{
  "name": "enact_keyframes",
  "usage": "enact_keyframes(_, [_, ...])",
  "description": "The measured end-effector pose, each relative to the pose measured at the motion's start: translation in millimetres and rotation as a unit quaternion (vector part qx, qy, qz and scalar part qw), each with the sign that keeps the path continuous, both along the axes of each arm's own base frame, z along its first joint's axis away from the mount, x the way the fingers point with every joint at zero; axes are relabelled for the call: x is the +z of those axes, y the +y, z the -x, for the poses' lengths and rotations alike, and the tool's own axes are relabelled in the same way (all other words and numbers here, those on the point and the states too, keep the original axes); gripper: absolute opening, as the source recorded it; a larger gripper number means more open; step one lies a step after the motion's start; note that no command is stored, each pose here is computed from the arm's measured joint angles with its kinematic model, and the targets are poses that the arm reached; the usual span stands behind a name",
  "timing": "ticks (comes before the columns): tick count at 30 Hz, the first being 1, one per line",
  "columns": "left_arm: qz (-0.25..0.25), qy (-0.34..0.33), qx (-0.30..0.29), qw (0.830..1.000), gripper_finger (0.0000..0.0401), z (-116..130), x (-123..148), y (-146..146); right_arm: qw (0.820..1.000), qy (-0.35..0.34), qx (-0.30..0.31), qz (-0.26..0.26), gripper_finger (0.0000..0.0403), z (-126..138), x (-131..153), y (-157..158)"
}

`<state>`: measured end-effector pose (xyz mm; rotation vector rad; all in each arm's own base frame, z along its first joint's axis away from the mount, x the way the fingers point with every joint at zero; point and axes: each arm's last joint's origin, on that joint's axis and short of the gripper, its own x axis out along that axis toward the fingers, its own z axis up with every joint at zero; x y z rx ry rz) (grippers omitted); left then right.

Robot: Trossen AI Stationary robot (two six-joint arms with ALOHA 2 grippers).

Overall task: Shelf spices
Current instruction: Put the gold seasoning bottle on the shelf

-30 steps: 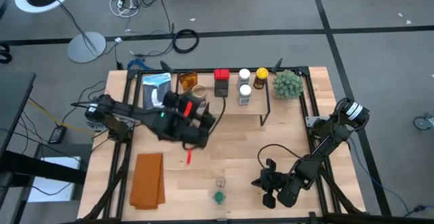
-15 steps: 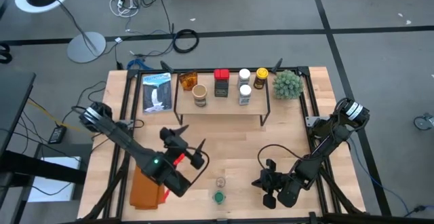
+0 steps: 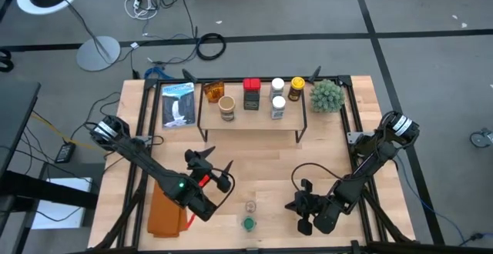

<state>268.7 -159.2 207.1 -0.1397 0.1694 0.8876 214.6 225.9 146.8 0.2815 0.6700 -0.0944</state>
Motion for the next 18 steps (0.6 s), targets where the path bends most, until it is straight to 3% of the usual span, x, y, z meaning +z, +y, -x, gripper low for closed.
enact_keyframes(10, [-0.012, 0.009, 0.051, 0.999, 0.0382, -15, 0, 30, 1.000, 0.000, -0.002, 0.006, 0.0006, -3, 0, -3])
enact_keyframes(18, [-0.014, 0.008, 0.104, 0.994, 0.0323, -27, 0, 60, 1.000, 0.000, 0.002, 0.014, 0.0002, -4, 0, -4])
